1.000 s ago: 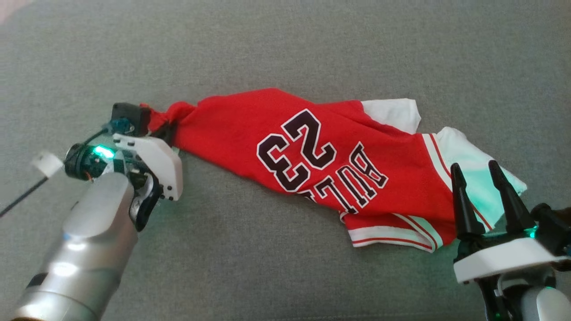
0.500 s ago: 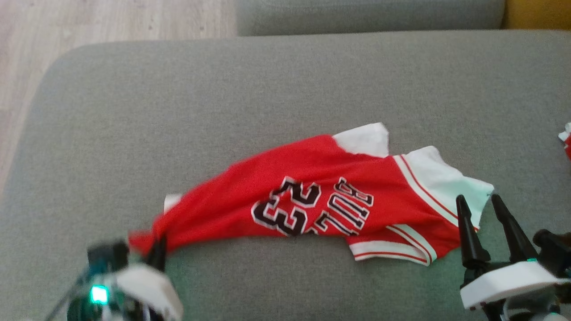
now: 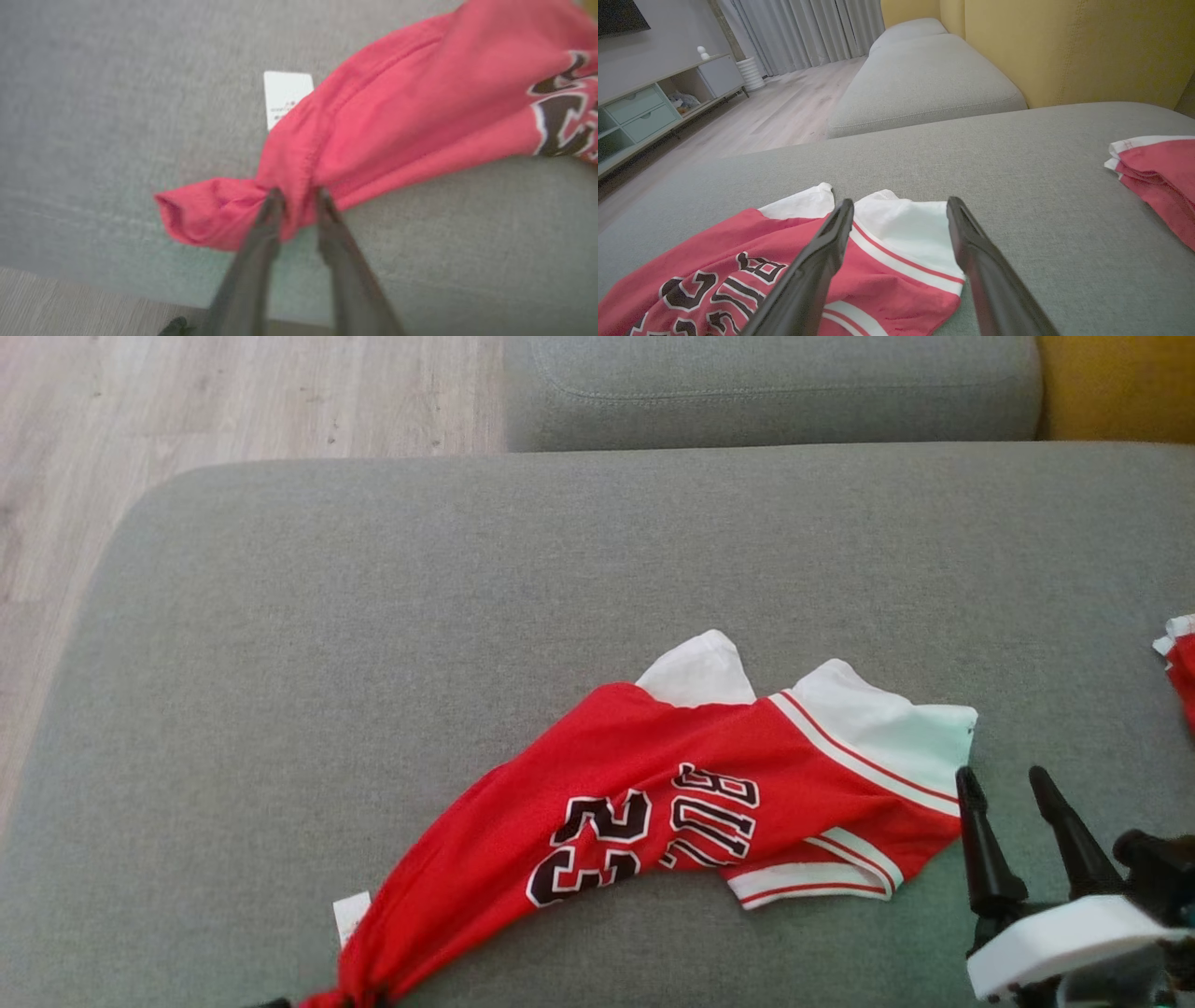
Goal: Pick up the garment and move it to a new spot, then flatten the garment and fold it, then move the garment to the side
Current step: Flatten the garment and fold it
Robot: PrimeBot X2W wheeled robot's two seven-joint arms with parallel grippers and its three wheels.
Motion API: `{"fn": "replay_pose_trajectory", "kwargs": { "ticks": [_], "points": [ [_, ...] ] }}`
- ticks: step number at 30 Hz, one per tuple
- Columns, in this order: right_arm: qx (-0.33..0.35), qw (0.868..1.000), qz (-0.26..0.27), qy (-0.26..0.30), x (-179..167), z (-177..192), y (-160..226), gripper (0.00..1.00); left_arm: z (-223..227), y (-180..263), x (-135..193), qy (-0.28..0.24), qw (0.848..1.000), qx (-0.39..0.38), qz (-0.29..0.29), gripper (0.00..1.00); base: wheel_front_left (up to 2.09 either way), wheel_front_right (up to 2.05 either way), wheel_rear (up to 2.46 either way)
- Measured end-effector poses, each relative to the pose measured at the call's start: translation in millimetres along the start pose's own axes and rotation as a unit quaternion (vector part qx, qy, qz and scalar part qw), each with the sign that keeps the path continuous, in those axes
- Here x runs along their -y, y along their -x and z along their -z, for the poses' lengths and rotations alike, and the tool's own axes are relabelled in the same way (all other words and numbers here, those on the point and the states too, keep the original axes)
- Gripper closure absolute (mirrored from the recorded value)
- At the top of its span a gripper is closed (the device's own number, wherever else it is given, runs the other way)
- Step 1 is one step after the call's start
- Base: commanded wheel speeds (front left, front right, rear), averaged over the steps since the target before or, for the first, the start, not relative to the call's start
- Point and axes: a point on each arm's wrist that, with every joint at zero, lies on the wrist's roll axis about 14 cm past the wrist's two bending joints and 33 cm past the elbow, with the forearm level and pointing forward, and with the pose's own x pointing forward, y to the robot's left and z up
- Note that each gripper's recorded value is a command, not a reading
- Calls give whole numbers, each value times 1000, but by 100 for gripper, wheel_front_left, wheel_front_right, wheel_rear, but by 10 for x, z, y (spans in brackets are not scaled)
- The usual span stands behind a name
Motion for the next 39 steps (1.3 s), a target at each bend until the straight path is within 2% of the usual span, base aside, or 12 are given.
{"fn": "replay_pose_trajectory", "kwargs": {
  "ticks": [4,5,7,14,19,22,35,39],
  "points": [
    [-1,1000,-1,4,-10,-30,28,0,-311,2,74,-35,995,93,3,0,0,0,0],
    [3,1000,-3,10,-26,-76,35,0,-595,10,87,-55,987,152,1,0,0,0,0],
    [7,1000,-5,17,-45,-126,44,0,-842,31,133,-71,977,199,6,0,0,0,0],
    [21,999,-9,34,-85,-276,88,0,-1489,168,227,-159,941,300,8,0,0,0,0],
    [30,998,-11,46,-112,-378,99,0,-1876,250,425,-209,914,347,23,0,0,0,0],
    [30,998,-12,46,-122,-391,96,0,-1917,231,488,-220,911,347,29,0,0,0,0],
    [19,999,-14,48,-140,-343,52,0,-1834,86,505,-208,925,317,37,0,0,0,0],
    [12,999,-15,47,-137,-304,16,0,-1718,-27,624,-214,933,283,65,0,0,0,0]
  ]
}}
